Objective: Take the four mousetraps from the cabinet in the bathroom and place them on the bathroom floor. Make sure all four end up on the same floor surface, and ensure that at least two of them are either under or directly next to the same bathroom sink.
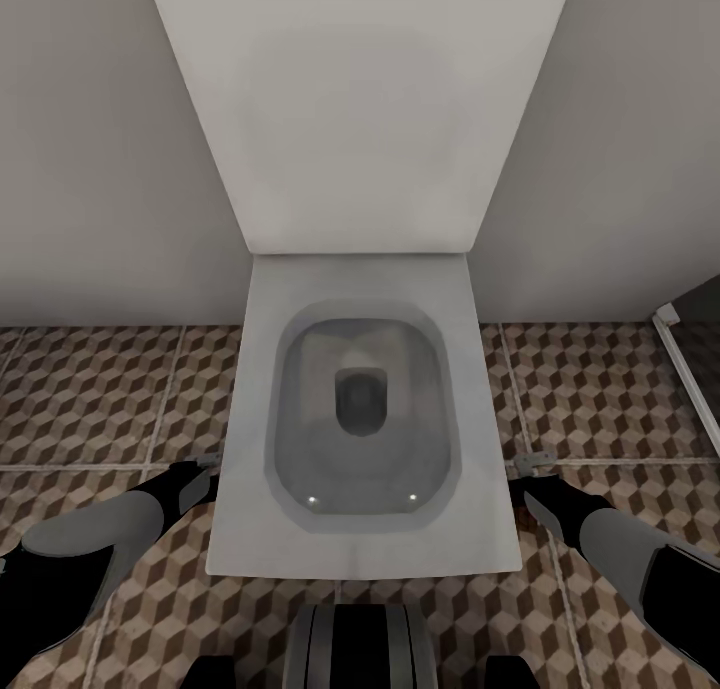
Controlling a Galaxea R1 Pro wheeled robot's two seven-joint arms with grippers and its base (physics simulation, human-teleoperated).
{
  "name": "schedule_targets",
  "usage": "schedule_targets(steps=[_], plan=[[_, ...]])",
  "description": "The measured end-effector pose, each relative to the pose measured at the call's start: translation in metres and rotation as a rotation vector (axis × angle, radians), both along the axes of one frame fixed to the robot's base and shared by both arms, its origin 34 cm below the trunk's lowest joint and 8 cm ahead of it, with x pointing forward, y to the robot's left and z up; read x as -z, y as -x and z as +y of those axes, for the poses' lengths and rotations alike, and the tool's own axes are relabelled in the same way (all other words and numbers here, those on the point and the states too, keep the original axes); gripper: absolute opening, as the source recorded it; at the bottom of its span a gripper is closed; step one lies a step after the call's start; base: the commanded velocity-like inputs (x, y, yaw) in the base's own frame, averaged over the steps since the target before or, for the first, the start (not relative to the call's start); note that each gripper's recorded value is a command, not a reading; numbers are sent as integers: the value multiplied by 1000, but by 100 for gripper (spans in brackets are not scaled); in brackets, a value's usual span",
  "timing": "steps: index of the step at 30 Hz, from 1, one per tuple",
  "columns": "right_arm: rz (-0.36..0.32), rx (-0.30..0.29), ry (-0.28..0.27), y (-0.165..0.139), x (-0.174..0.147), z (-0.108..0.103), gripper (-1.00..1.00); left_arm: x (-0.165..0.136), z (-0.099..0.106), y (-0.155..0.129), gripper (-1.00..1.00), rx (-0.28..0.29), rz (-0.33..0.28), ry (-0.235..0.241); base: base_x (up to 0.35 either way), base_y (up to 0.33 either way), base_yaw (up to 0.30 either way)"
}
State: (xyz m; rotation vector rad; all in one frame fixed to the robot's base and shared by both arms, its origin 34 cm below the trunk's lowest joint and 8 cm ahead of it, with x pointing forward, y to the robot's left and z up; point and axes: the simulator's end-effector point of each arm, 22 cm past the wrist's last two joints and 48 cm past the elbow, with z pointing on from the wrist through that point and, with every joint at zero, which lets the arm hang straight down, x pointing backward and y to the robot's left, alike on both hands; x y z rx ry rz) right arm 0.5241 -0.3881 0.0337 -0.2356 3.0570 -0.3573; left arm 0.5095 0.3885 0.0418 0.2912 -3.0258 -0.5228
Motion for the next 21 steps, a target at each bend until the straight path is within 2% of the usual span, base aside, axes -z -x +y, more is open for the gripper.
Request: schedule_targets(steps=[11, 21], plan=[[-46, -1, 0, -10, -1, -1, 100, 0, 0, 0, -100, -1, 0, 0, 0, 0, 0], [-55, -3, 1, -12, -1, -1, 100, 0, 0, 0, -100, -1, 0, 0, 0, 0, 0]])
